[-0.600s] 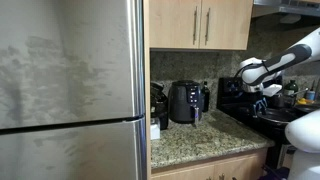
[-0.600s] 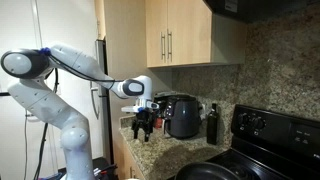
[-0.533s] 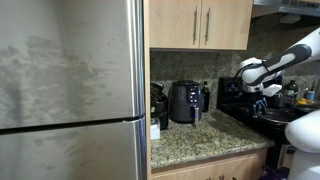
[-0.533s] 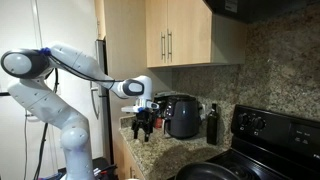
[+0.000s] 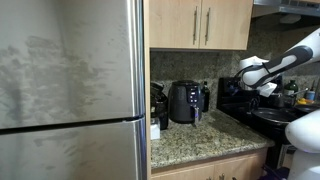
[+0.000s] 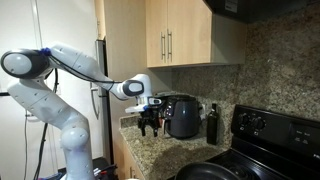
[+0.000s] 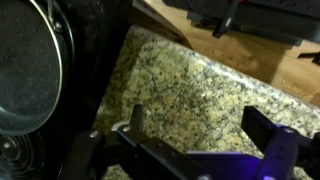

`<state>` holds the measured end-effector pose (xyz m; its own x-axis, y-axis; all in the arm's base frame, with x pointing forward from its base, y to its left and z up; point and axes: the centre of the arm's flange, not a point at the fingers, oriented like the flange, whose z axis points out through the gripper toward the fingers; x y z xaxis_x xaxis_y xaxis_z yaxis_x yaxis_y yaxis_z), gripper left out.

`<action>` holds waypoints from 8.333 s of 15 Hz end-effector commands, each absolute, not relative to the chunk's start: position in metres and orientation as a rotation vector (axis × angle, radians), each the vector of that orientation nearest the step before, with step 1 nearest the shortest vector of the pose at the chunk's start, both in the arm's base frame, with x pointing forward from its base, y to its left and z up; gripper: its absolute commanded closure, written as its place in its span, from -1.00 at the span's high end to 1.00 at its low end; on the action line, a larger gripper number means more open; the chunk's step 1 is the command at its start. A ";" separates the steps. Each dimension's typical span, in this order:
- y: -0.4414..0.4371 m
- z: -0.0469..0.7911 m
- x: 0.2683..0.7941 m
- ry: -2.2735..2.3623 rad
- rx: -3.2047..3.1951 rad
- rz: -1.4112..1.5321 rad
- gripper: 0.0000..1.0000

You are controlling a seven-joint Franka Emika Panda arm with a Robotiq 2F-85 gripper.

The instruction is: Turn on the coffee maker

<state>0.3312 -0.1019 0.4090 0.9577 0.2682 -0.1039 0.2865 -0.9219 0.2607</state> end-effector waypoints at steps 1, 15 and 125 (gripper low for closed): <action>-0.100 0.401 0.343 0.466 2.850 0.198 1.00; -0.041 0.377 0.408 0.205 3.258 0.533 1.00; -0.021 0.378 0.510 -0.984 3.254 0.887 1.00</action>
<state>0.5097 -0.0207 0.3782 0.7252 -0.5928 0.3502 -0.4094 -0.7802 -0.4729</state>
